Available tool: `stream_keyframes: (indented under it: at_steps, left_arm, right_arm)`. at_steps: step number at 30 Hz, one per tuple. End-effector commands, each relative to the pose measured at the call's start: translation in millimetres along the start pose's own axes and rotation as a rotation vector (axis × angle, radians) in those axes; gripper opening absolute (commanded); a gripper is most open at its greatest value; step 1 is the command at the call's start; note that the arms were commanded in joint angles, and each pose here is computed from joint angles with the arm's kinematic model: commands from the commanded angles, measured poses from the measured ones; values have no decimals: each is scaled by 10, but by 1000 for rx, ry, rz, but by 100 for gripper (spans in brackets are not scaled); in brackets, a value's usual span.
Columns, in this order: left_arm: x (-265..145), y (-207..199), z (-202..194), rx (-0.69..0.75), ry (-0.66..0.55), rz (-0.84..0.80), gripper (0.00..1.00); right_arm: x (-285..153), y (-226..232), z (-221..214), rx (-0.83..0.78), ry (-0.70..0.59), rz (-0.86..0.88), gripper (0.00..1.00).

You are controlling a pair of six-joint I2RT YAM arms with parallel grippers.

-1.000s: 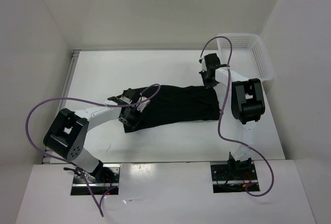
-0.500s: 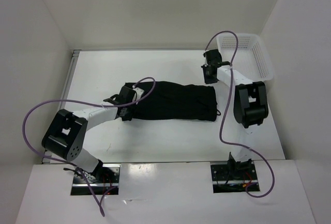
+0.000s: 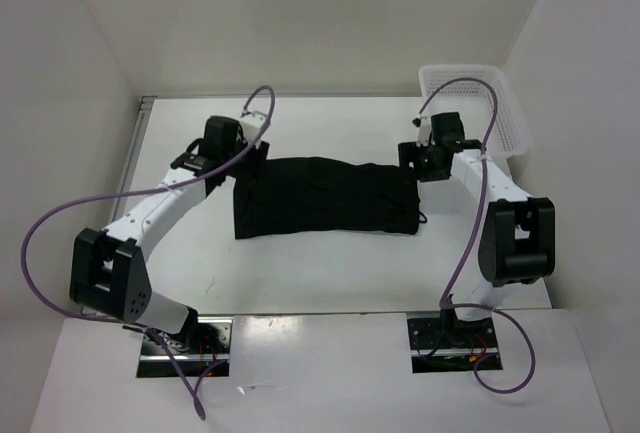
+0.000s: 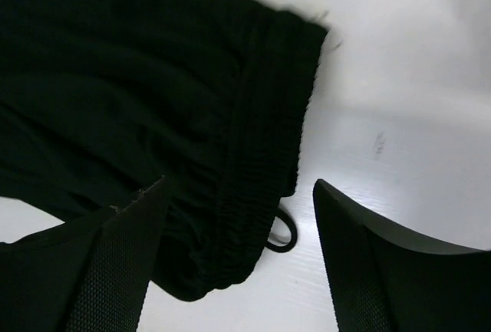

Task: Fold and stack the shorts
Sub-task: Fold the shorts

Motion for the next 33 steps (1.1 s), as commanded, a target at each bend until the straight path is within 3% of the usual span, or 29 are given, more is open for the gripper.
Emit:
stream_keyframes:
  at_steps: [1, 8, 18, 23, 29, 33]
  left_arm:
    - [230, 414, 108, -58, -32, 79, 58]
    - [601, 505, -310, -72, 112, 161, 61]
    - [824, 709, -696, -63, 167, 389, 56]
    - [814, 708, -794, -61, 194, 406, 55]
    - [657, 665, -934, -58, 244, 417, 52]
    - [559, 595, -1135, -55, 301, 404, 47]
  right_arm:
    - [183, 30, -288, -34, 118, 72, 81]
    - [432, -16, -358, -56, 141, 85, 88]
    - [666, -128, -450, -51, 178, 20, 88]
    - [754, -176, -486, -43, 189, -14, 86]
    - [798, -187, -528, -40, 207, -15, 68]
    - [794, -196, -585, -46, 227, -15, 47]
Point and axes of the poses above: each gripper's point midway between its finger pads, its own x axis out along the fingers, its own y axis along the line the jaws close on, z = x × y, the point moved 7 cm from there along -x, back along the fingers, and after that the axes turned 6 degrees about x, right-handed, at the moved point
